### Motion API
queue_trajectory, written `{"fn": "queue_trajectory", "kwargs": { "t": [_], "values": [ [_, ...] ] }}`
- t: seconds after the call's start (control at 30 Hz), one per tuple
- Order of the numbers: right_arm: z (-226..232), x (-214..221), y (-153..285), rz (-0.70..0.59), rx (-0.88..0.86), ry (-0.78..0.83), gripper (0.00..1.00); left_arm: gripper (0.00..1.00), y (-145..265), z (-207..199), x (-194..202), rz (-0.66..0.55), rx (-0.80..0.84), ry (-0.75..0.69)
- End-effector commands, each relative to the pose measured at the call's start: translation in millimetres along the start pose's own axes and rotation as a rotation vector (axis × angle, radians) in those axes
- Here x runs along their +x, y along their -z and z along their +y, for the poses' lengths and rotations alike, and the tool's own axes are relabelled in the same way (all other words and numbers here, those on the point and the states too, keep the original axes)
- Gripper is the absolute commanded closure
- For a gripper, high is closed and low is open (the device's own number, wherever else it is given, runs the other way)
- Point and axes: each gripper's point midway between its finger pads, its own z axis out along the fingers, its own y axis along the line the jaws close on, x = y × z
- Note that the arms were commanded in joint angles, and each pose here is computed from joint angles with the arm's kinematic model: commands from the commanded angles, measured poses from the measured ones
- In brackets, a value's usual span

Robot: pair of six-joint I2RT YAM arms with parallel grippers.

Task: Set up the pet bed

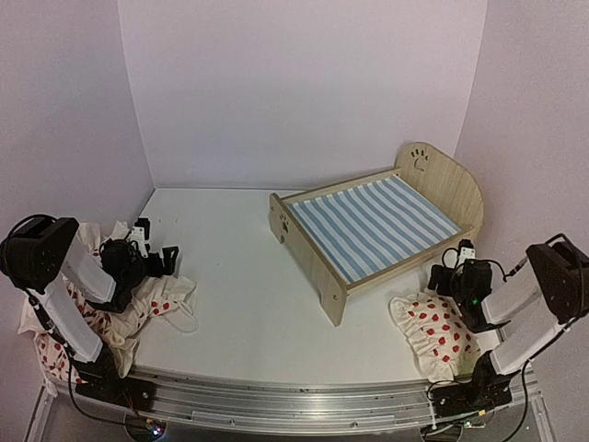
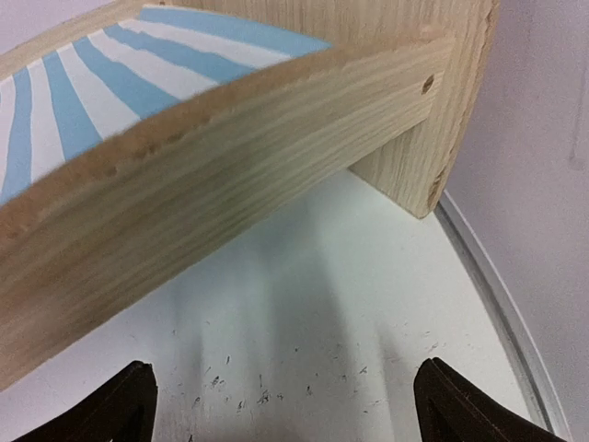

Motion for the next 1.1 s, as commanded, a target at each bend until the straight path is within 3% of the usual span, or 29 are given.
{"fn": "queue_trajectory", "kwargs": {
  "t": [0.0, 0.13, 0.3, 0.33, 0.37, 0.4, 0.47, 0.5, 0.57, 0.67, 0.73, 0.77, 0.8, 0.93, 1.07],
  "values": [
    [-17, -31, 18, -0.088, 0.089, -0.061, 0.02, 0.00, -2, 0, -21, -0.065, 0.000, -0.013],
    [-21, -58, 35, -0.077, 0.110, -0.103, 0.02, 0.00, -4, -36, -53, -0.062, 0.209, -0.118],
    [-12, -119, 63, -0.099, 0.068, -0.124, 0.02, 0.01, 6, -64, -133, 0.131, 0.355, -0.097],
    [-10, -134, 69, -0.121, 0.054, -0.134, 0.02, 0.07, 12, -68, -143, 0.190, 0.376, -0.133],
    [-7, -144, 73, -0.132, 0.035, -0.145, 0.02, 0.24, 14, -66, -161, 0.218, 0.360, -0.172],
    [-1, -160, 77, -0.152, 0.004, -0.160, 0.02, 0.34, 14, -52, -152, 0.336, 0.283, -0.150],
    [18, -182, 80, -0.149, -0.092, -0.185, 0.05, 0.43, 23, -23, -135, 0.542, 0.140, -0.165],
    [31, -187, 79, -0.125, -0.159, -0.197, 0.07, 0.40, 32, -12, -123, 0.637, 0.106, -0.183],
    [63, -203, 75, -0.050, -0.301, -0.241, 0.12, 0.24, 55, 8, -91, 0.845, 0.051, -0.192],
    [125, -199, 66, 0.165, -0.408, -0.200, 0.18, 0.03, 94, 43, -55, 1.077, -0.039, -0.162],
    [177, -195, 71, 0.231, -0.452, -0.049, 0.14, 0.00, 114, 76, -42, 1.146, -0.130, -0.176],
    [212, -193, 77, 0.255, -0.512, 0.013, 0.04, 0.00, 121, 85, -40, 1.157, -0.159, -0.199],
    [233, -190, 83, 0.277, -0.558, 0.046, 0.02, 0.00, 130, 94, -34, 1.180, -0.187, -0.240],
    [322, -160, 105, 0.366, -0.734, 0.149, 0.02, 0.00, 156, 99, 6, 1.306, -0.168, -0.334],
    [369, -117, 117, 0.466, -0.801, 0.251, 0.02, 0.01, 160, 104, 41, 1.353, -0.160, -0.386]
  ]
}}
